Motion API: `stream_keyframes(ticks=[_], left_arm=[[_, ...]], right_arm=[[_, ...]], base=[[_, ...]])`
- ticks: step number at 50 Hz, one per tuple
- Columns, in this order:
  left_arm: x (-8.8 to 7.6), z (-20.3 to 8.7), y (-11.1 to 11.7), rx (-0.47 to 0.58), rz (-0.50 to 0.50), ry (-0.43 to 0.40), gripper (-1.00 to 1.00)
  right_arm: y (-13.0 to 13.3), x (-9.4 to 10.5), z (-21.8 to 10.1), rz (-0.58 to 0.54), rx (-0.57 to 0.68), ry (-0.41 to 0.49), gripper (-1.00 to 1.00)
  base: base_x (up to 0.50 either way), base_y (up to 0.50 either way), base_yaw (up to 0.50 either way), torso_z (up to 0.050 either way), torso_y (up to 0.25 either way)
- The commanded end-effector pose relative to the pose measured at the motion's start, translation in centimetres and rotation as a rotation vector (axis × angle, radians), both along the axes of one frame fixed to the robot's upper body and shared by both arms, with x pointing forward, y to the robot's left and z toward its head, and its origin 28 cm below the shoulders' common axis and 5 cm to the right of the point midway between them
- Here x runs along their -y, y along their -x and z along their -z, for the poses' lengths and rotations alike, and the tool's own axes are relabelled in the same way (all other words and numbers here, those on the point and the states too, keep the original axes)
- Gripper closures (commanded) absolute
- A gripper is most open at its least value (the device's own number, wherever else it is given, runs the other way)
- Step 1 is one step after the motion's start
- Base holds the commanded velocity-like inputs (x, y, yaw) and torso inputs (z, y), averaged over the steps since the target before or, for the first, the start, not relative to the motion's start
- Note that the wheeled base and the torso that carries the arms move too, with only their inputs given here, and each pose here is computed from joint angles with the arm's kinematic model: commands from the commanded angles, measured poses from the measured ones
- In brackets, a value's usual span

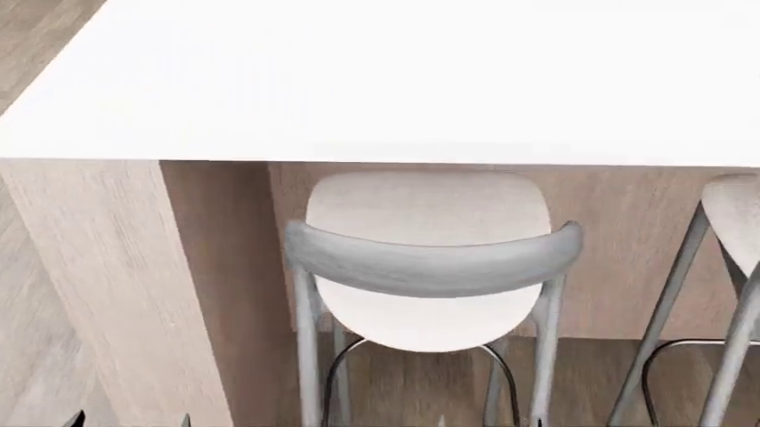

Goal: Place the cup inside the bowl on the dining table and move the bowl to any counter.

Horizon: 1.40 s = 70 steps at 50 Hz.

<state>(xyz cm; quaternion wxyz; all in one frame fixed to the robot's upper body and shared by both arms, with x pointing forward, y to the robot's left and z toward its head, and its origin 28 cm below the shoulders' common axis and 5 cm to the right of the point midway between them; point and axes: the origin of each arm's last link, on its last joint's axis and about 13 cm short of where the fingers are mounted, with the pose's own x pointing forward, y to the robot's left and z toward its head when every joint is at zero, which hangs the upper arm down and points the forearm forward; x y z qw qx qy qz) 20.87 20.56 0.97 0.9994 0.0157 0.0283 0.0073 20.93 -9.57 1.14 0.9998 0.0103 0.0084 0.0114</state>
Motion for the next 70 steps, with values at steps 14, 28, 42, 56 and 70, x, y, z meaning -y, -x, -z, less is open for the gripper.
stream_keyframes(ticks=[14, 28, 42, 56, 70], left_arm=[[-0.10, 0.01, 0.08, 0.001, -0.004, 0.002, -1.00], [0.10, -0.01, -0.10, 0.000, 0.000, 0.000, -1.00], [0.33, -0.08, -0.28, 0.001, 0.002, -0.001, -1.00], [0.45, -0.11, -0.36, 0.002, 0.005, 0.000, -1.00], [0.22, -0.12, -0.17, 0.003, 0.006, 0.000, -1.00]], right_arm=[[0.03, 0.00, 0.06, 0.003, -0.003, 0.007, -1.00], [0.02, -0.01, 0.04, 0.002, -0.004, 0.000, -1.00], [0.00, -0.01, 0.01, -0.003, -0.003, -0.005, -1.00], [0.00, 0.01, 0.03, -0.001, -0.005, -0.007, -1.00], [0.02, -0.01, 0.05, -0.002, -0.005, -0.009, -1.00]], base=[[0.00, -0.50, 0.00, 0.000, 0.000], [0.00, -0.50, 0.00, 0.000, 0.000], [0.00, -0.50, 0.00, 0.000, 0.000], [0.00, -0.50, 0.00, 0.000, 0.000], [0.00, -0.50, 0.00, 0.000, 0.000]])
